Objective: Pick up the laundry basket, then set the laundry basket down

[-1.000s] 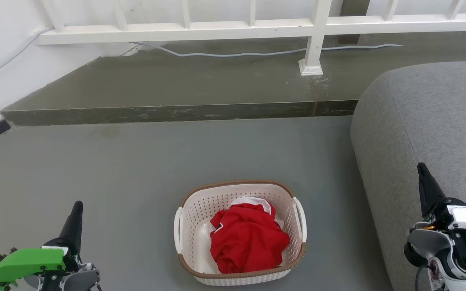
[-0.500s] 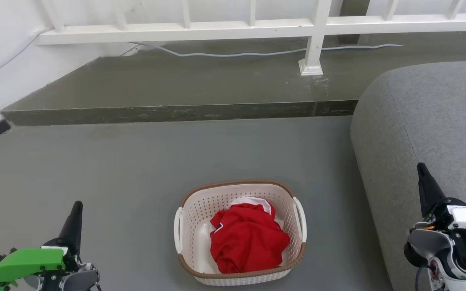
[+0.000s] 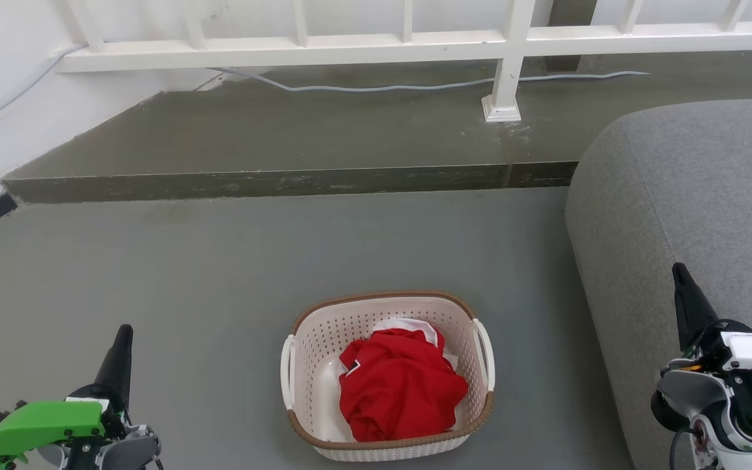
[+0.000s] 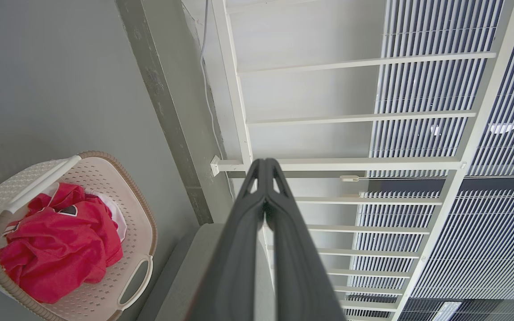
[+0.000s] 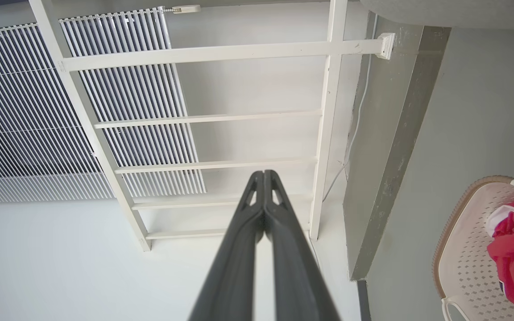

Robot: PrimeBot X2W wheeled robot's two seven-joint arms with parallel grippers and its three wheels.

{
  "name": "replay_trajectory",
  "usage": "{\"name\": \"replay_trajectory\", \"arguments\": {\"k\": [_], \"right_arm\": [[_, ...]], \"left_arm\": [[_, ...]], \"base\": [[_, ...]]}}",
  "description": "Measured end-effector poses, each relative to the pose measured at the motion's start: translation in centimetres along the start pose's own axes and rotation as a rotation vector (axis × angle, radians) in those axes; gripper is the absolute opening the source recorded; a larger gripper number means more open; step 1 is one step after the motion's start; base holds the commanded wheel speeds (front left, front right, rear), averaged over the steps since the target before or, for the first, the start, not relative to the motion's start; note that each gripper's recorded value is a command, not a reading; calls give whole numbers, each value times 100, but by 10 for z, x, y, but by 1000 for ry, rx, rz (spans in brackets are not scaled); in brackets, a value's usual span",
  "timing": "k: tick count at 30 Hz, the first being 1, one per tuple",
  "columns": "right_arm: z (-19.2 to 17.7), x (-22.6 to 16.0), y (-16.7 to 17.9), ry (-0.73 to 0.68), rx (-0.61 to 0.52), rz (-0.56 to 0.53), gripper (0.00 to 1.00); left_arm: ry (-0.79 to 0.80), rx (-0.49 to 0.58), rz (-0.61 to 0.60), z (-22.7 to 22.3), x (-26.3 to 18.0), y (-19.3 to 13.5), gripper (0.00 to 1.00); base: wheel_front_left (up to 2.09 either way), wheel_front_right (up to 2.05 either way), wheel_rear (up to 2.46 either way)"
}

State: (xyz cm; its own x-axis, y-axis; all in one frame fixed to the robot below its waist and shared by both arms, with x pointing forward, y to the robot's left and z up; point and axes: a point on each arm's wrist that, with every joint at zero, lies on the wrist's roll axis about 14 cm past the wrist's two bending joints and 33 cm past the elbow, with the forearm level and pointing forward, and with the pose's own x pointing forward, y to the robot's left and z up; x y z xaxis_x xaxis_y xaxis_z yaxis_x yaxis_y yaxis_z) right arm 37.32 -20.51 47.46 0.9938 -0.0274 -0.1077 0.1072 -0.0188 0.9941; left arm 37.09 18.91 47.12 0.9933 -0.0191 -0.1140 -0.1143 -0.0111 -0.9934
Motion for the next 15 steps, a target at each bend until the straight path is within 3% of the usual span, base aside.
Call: {"name": "replay_trajectory", "arguments": {"k": [15], "right_arm": [[0, 0, 0, -2, 2, 0, 0]], "left_arm": [[3, -2, -1, -1, 0, 0, 0]], "base": [[0, 0, 0]]}}
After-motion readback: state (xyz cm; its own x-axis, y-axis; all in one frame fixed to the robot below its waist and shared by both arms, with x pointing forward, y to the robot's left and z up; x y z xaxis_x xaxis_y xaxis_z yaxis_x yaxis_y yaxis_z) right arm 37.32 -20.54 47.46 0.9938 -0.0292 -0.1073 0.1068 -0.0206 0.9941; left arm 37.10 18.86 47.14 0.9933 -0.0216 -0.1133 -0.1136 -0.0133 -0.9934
